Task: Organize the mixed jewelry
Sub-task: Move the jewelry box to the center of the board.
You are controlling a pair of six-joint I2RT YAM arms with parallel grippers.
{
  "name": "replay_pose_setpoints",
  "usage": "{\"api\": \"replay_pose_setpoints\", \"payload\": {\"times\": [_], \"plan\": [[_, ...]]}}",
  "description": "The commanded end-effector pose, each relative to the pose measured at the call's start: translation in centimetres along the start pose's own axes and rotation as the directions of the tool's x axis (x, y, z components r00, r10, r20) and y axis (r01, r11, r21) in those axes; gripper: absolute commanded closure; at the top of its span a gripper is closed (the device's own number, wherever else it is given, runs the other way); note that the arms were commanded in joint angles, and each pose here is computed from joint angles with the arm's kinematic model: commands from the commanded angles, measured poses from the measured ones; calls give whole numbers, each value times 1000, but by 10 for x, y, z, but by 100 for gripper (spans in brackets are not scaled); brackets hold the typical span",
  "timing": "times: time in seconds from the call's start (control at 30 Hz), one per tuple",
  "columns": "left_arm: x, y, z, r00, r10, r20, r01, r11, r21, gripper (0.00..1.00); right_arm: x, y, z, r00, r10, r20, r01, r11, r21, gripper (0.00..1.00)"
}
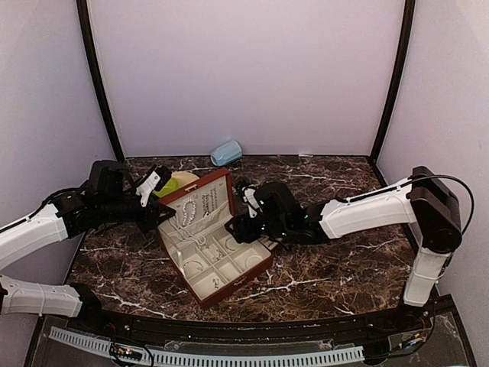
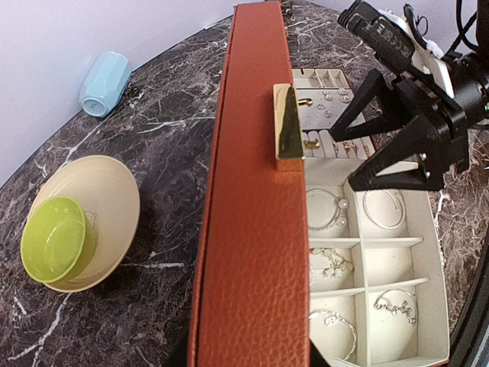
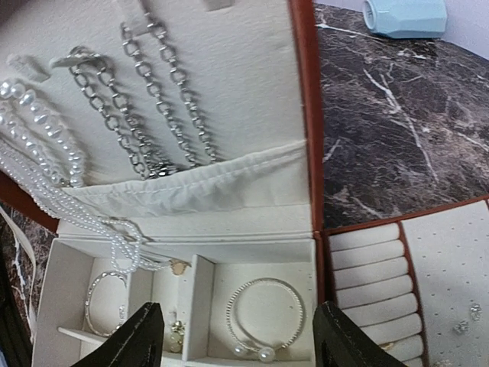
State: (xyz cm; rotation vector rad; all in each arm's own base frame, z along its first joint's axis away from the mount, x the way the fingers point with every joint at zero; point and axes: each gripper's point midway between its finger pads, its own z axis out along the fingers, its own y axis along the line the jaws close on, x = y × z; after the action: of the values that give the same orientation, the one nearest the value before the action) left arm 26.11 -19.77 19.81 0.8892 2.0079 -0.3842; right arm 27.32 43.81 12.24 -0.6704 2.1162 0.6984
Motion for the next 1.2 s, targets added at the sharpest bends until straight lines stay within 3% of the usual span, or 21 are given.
{"api": "replay_pose_setpoints", "payload": {"times": [0.0,0.2,0.27,0.43,0.93,1.17], "plan": [[-35,24,-1,995,67,80,-59,994,-93,91,-11,-24,-14,1000,-7,-26,8,998,58,32],[-44,35,3,994,72,84,-61,990,-128,88,4,-44,-9,994,1,-111,11,995,102,36],[-46,36,1,993,72,95,-60,990,-130,78,7,-46,-5,992,3,-126,10,994,105,37],[-48,39,-3,992,73,106,-57,988,-146,75,10,-49,7,988,-1,-154,19,993,117,41],[-58,39,-14,985,71,159,-47,988,-147,40,10,-59,34,982,-34,-187,61,988,139,52],[-86,42,-36,966,34,256,7,988,-157,26,13,-63,45,976,-51,-210,83,986,144,59]]}}
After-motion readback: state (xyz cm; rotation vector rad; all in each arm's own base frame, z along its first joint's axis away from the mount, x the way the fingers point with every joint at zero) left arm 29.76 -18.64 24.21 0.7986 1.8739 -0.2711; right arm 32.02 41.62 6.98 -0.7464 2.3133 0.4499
